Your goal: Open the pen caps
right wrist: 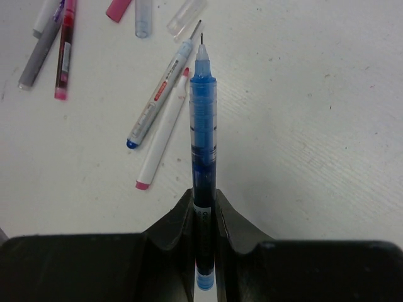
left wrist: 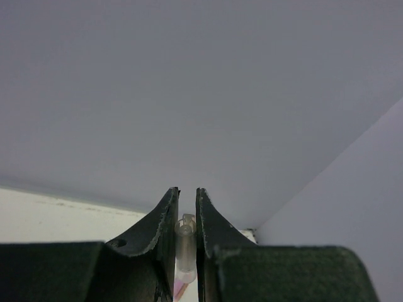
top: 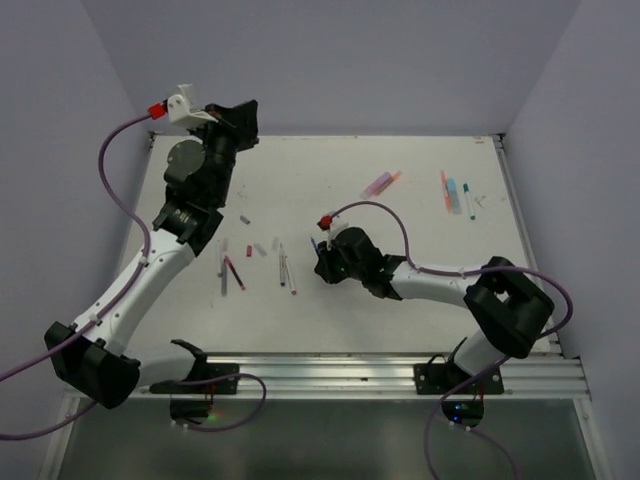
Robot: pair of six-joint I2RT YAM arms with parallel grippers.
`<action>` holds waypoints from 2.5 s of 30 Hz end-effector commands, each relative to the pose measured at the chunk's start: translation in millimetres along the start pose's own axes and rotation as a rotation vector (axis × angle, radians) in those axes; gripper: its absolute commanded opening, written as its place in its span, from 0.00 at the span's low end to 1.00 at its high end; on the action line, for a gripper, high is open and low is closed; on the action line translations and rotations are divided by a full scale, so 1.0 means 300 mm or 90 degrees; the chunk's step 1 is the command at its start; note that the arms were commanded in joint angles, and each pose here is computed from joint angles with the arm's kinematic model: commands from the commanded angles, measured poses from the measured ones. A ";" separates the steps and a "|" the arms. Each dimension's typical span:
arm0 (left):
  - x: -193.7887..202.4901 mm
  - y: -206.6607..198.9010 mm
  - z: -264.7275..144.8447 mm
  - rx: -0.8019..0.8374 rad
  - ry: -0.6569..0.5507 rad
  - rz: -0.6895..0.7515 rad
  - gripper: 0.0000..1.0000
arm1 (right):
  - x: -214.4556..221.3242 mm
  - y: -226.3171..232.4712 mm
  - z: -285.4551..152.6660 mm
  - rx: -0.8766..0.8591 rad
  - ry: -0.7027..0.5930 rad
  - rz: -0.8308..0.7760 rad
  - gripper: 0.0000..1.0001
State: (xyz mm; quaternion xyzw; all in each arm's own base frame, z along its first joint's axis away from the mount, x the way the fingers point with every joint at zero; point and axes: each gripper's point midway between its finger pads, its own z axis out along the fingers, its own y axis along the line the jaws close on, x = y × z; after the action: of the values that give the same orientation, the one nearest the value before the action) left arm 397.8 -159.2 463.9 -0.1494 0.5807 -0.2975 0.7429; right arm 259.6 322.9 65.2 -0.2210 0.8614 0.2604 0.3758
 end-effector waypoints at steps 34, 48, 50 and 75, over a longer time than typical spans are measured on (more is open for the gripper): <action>0.977 0.788 -0.601 -0.336 0.650 0.177 0.35 | 0.023 0.084 0.188 0.041 0.096 0.140 0.00; 0.599 0.662 -0.466 -0.348 0.467 0.230 1.00 | 0.061 0.107 0.230 0.041 0.125 0.160 0.18; 0.525 0.650 -0.460 -0.355 0.436 0.243 1.00 | 0.059 0.111 0.231 0.040 0.125 0.162 0.23; 0.289 0.716 -0.541 -0.379 0.305 0.348 1.00 | -0.336 -0.506 -0.140 0.369 0.000 0.194 0.53</action>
State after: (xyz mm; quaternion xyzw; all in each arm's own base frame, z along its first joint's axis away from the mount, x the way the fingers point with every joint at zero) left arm 307.9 -30.1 214.8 -0.1158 0.8334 0.0592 0.5372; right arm 353.3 270.9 90.9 -0.0195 0.9303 0.1338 0.3409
